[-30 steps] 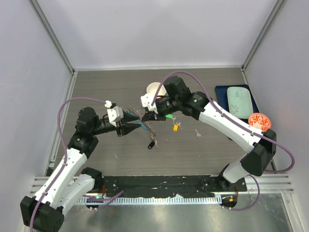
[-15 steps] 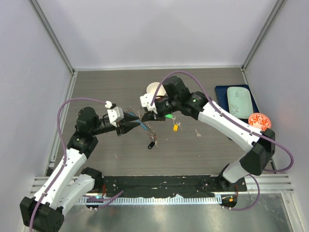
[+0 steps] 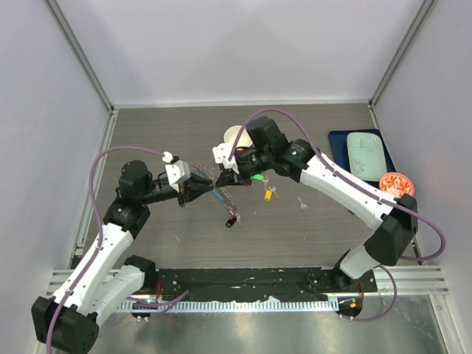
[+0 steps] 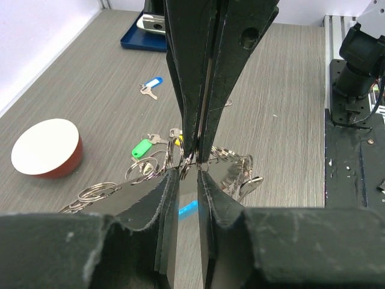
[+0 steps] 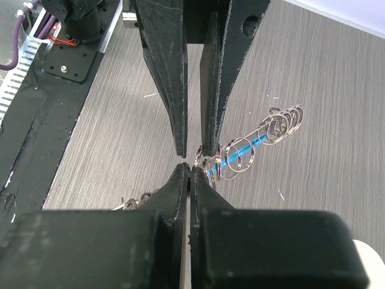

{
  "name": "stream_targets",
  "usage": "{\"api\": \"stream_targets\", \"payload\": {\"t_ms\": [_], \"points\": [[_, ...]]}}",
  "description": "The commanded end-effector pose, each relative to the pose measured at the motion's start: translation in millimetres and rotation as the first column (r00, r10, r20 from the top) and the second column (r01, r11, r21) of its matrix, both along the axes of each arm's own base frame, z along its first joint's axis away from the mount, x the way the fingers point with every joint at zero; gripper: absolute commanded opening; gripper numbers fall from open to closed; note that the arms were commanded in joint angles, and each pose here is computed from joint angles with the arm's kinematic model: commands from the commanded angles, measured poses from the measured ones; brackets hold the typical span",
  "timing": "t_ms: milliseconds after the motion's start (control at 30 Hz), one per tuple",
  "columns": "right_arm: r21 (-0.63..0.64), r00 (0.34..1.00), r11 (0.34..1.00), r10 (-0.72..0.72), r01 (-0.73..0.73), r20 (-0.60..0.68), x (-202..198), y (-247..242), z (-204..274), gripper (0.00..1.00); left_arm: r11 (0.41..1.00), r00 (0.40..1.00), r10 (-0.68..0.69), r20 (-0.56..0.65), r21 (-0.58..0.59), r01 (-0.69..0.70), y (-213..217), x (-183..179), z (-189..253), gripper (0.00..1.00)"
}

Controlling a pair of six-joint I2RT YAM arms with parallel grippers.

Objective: Put the keys on the keyring

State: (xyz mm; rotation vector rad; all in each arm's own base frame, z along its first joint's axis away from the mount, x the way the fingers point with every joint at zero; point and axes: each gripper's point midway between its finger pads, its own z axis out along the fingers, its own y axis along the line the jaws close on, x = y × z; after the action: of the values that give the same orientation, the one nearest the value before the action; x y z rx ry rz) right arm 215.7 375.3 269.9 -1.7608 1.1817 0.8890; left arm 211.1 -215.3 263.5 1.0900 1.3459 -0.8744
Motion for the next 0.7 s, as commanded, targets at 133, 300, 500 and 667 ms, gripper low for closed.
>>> {"api": "stream_targets", "payload": {"t_ms": [133, 300, 500, 667], "points": [[0.055, 0.999, 0.998, 0.022, -0.023, 0.027, 0.6, 8.5, 18.3, 0.01, 0.999, 0.996, -0.029, 0.082, -0.019, 0.031, -2.5, -2.6, 25.6, 0.01], [0.052, 0.999, 0.998, -0.036, 0.035, 0.027, 4.0, 2.8, 25.3, 0.06, 1.0, 0.995, 0.023, 0.1, 0.01, -0.024, 5.2, 0.4, 17.4, 0.0], [0.099, 0.996, 0.992, -0.068, 0.074, -0.06, -9.9, -2.4, 37.1, 0.23, 0.994, 0.986, 0.101, 0.133, 0.019, -0.104, 15.4, 3.2, 14.6, 0.0], [0.114, 0.975, 0.97, -0.202, 0.213, -0.096, -3.6, -14.7, 38.3, 0.4, 0.986, 0.975, 0.162, 0.15, 0.016, -0.167, 23.0, 6.2, 14.3, 0.0]]}}
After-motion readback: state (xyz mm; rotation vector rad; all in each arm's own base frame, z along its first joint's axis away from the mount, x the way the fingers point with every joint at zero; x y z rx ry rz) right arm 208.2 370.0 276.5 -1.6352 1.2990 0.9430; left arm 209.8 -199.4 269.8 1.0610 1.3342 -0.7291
